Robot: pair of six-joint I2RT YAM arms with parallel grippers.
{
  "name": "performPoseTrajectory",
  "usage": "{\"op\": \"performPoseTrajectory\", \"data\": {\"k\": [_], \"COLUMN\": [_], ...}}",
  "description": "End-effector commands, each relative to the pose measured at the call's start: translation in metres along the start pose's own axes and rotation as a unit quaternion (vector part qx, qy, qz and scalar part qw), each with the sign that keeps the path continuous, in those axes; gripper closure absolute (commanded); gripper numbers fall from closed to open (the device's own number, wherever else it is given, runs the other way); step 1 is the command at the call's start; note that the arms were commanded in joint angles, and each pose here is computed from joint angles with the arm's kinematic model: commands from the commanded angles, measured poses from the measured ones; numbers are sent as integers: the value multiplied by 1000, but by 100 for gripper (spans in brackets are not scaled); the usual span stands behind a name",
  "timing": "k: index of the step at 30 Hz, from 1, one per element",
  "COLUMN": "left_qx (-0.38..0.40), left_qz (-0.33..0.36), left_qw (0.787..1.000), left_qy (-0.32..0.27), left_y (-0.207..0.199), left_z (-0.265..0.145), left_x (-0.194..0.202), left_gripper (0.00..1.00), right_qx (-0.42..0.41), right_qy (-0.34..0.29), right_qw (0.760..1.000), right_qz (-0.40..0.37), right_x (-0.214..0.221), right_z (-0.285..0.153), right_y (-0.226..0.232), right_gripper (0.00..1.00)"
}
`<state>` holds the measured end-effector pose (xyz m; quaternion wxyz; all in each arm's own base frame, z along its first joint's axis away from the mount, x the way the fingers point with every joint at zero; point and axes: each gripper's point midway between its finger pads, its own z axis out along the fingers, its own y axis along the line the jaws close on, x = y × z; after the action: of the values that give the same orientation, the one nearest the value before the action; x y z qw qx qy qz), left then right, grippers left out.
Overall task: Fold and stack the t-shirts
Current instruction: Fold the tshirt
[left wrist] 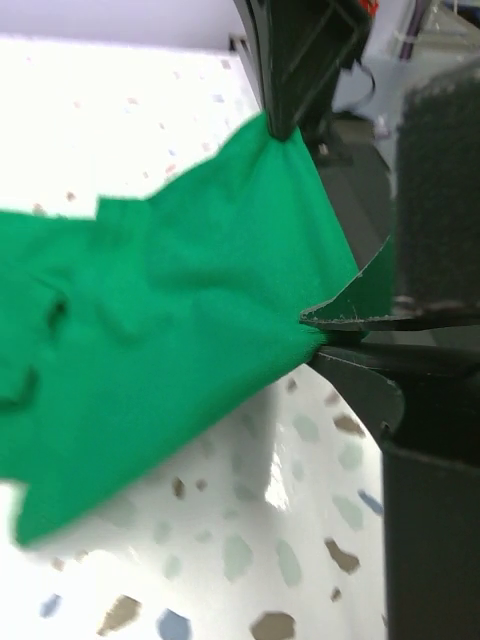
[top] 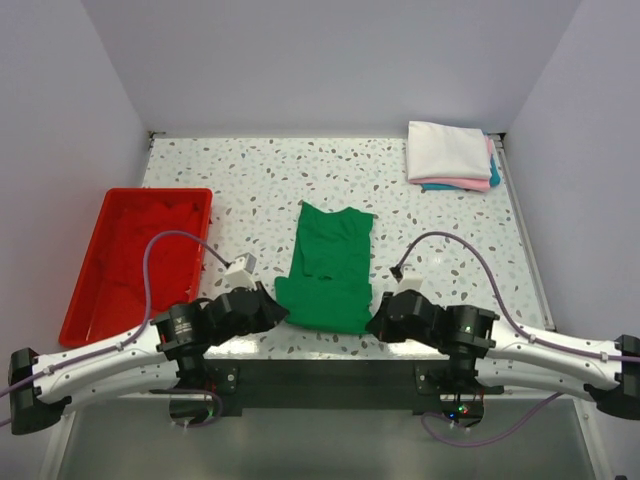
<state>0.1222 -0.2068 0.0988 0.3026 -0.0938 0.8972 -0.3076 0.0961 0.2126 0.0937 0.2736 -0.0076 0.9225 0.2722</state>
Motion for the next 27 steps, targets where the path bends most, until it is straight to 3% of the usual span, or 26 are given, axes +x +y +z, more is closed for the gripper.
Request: {"op": "performPoseTrajectory", "data": {"k": [1, 7, 12, 19, 27], "left_qx": [-6, -5, 5, 37, 36], "left_qz": [26, 49, 55, 55, 16], "left_qw": [998, 993, 993, 991, 992], "left_qy": [-60, -108, -102, -116, -119], "left_y": [-21, -56, -70, -94, -80], "left_z": [-18, -26, -3, 29, 91], "left_x": [-40, -77, -102, -137, -211], "left_gripper": [100, 100, 100, 100, 100], "right_qx": [59, 86, 94, 94, 83], "right_qy": [-41, -106, -127, -103, -112], "right_qw": [997, 989, 985, 989, 990], "right_qz": [-26, -50, -67, -48, -6], "right_x": [-29, -73, -108, -152, -256], "right_z": [-25, -49, -53, -15, 36], "right_y": [-13, -3, 13, 9, 3], "right_gripper": [100, 100, 100, 100, 100]}}
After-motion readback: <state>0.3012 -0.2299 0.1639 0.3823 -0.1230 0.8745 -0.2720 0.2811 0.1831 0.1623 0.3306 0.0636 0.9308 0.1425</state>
